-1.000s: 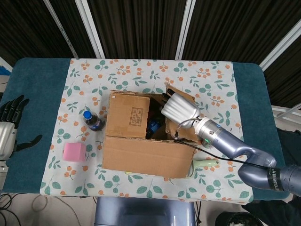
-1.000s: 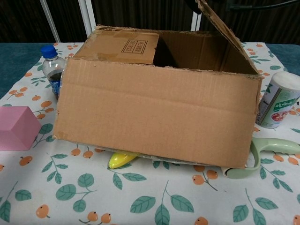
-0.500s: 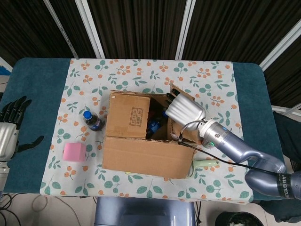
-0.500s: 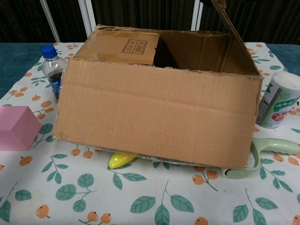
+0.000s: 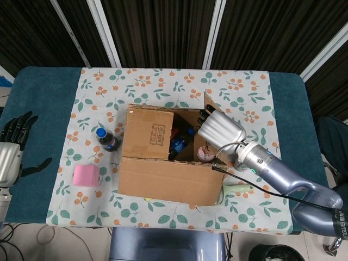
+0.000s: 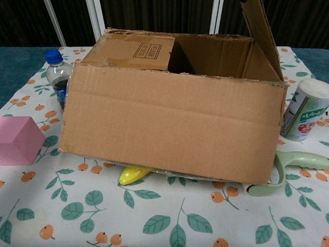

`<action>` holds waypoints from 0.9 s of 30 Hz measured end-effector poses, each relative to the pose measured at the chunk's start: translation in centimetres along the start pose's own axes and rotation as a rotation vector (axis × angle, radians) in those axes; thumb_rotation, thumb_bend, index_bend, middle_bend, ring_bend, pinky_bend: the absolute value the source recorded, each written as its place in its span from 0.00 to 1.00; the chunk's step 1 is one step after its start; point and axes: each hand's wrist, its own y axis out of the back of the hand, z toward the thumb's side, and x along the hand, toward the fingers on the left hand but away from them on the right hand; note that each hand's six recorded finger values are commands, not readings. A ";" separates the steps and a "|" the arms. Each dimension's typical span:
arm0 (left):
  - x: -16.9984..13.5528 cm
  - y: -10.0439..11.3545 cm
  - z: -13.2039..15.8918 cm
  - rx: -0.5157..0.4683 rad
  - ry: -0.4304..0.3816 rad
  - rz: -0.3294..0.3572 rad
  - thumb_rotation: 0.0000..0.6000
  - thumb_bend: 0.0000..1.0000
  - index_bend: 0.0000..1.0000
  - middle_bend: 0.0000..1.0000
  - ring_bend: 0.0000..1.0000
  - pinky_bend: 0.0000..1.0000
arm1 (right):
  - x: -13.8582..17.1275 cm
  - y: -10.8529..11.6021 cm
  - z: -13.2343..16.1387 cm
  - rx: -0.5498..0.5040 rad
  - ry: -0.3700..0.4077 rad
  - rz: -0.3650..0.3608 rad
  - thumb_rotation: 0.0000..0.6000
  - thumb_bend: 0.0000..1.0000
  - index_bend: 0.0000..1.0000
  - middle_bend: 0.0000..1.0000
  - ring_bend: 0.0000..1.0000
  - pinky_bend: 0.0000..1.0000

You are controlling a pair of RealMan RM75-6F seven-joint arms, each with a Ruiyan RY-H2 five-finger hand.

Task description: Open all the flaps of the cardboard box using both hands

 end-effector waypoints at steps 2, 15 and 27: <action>0.0 0.1 0.1 0.000 -0.003 0.004 1.00 0.15 0.00 0.00 0.00 0.05 | 0.2 0.0 -0.2 0.004 -0.004 0.002 1.00 1.00 0.53 0.40 0.24 0.26; -0.1 0.4 0.4 -0.001 -0.011 0.012 1.00 0.15 0.00 0.00 0.00 0.05 | 2.8 -0.3 -3.1 0.072 -0.075 0.037 1.00 1.00 0.53 0.39 0.24 0.26; -0.2 0.3 0.5 0.005 -0.015 0.009 1.00 0.15 0.00 0.00 0.00 0.05 | 5.3 -2.2 -5.7 0.099 -0.153 0.099 1.00 1.00 0.47 0.36 0.21 0.26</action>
